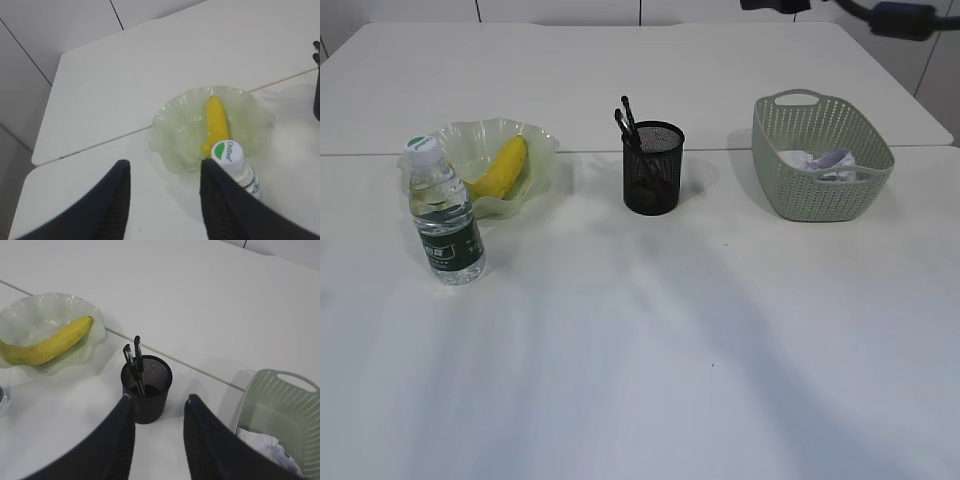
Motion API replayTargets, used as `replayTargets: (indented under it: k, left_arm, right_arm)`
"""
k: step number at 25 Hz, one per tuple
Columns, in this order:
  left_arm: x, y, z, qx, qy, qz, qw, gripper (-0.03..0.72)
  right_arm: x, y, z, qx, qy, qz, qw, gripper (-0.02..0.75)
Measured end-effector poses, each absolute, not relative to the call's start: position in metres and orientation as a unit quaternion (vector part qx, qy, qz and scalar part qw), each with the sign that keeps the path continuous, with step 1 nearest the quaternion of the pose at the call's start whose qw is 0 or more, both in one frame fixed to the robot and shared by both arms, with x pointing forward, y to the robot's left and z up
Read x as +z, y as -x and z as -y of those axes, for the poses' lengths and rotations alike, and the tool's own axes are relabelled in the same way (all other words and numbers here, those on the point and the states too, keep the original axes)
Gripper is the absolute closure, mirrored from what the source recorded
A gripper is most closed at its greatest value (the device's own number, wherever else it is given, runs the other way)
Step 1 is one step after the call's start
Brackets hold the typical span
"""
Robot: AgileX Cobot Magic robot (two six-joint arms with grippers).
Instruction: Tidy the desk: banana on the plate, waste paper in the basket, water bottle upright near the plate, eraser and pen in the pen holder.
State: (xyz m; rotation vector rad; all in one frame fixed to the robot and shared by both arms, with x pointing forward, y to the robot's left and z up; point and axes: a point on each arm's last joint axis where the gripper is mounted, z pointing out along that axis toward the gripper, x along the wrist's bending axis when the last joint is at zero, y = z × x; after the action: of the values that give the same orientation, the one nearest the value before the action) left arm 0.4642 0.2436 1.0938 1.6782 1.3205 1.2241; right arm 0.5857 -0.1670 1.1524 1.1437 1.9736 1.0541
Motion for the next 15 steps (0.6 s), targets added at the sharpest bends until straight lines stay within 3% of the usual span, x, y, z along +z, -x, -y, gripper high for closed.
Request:
replayTargets:
  k: [4, 8, 15]
  left_arm:
    - [1.086, -0.462, -0.244, 0.466, -0.655, -0.499, 0.323, 0.361]
    - [1.068, -0.458, -0.247, 0.482, -0.712, -0.442, 0.257, 0.361]
    - [1.068, -0.456, -0.250, 0.512, -0.757, -0.360, 0.186, 0.361]
  right_arm:
    - [1.167, -0.559, 0.177, 0.409, -0.429, -0.741, 0.316, 0.486]
    - [1.176, -0.539, 0.184, 0.416, -0.426, -0.736, 0.322, 0.486]
    - [1.181, -0.524, 0.189, 0.416, -0.426, -0.737, 0.319, 0.486]
